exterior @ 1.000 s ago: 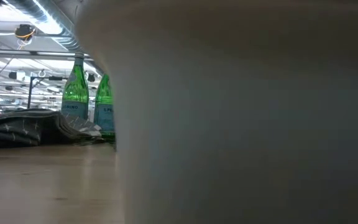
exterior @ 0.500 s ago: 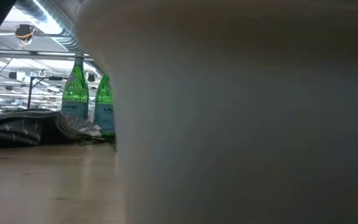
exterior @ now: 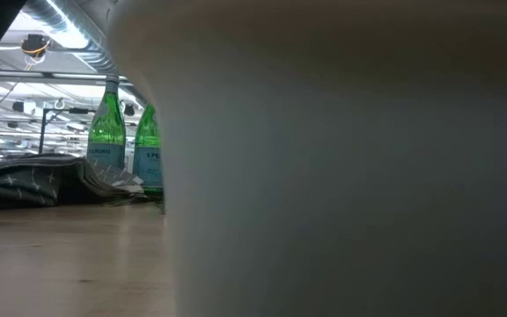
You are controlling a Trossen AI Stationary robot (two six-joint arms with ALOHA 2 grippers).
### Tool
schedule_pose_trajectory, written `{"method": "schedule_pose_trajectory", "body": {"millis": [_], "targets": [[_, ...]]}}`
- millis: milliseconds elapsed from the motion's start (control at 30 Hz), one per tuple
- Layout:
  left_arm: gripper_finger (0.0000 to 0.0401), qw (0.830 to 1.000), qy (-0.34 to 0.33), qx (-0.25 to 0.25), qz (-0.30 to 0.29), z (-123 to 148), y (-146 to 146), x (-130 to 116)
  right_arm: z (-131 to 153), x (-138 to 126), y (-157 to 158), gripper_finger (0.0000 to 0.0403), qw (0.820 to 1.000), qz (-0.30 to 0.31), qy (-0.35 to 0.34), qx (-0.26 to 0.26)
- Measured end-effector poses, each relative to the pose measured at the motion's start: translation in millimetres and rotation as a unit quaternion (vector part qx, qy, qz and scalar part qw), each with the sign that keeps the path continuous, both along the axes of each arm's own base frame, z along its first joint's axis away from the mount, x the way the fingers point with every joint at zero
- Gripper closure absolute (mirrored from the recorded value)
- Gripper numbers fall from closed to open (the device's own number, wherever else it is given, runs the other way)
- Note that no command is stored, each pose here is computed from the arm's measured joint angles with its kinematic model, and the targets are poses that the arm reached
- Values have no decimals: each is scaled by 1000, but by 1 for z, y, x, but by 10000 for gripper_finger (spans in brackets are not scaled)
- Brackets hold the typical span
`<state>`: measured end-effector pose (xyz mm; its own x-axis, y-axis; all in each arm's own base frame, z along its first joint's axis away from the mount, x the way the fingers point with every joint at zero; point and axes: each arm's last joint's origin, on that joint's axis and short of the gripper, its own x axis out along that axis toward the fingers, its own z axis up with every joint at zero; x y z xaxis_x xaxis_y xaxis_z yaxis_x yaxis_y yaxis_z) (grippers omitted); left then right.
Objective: Sort silverware
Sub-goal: Put the spoon into the silverware tray
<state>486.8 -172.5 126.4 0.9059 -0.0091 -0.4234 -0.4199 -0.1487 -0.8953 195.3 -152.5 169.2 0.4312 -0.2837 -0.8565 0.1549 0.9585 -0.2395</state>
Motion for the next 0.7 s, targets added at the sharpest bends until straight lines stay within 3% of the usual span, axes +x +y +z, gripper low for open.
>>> {"method": "schedule_pose_trajectory", "body": {"millis": [233, 433, 700], "targets": [[300, 997, -72, 24, -20, 17, 1, 5, 3, 5, -2, 308, 999, 22, -33, -6], [299, 993, -88, 67, -38, 41, 5, 2, -3, 7, -3, 308, 999, 47, -20, -10], [299, 980, -7, 184, -78, 78, 22, -14, -30, 12, -9, 308, 999, 35, 30, 3]]}}
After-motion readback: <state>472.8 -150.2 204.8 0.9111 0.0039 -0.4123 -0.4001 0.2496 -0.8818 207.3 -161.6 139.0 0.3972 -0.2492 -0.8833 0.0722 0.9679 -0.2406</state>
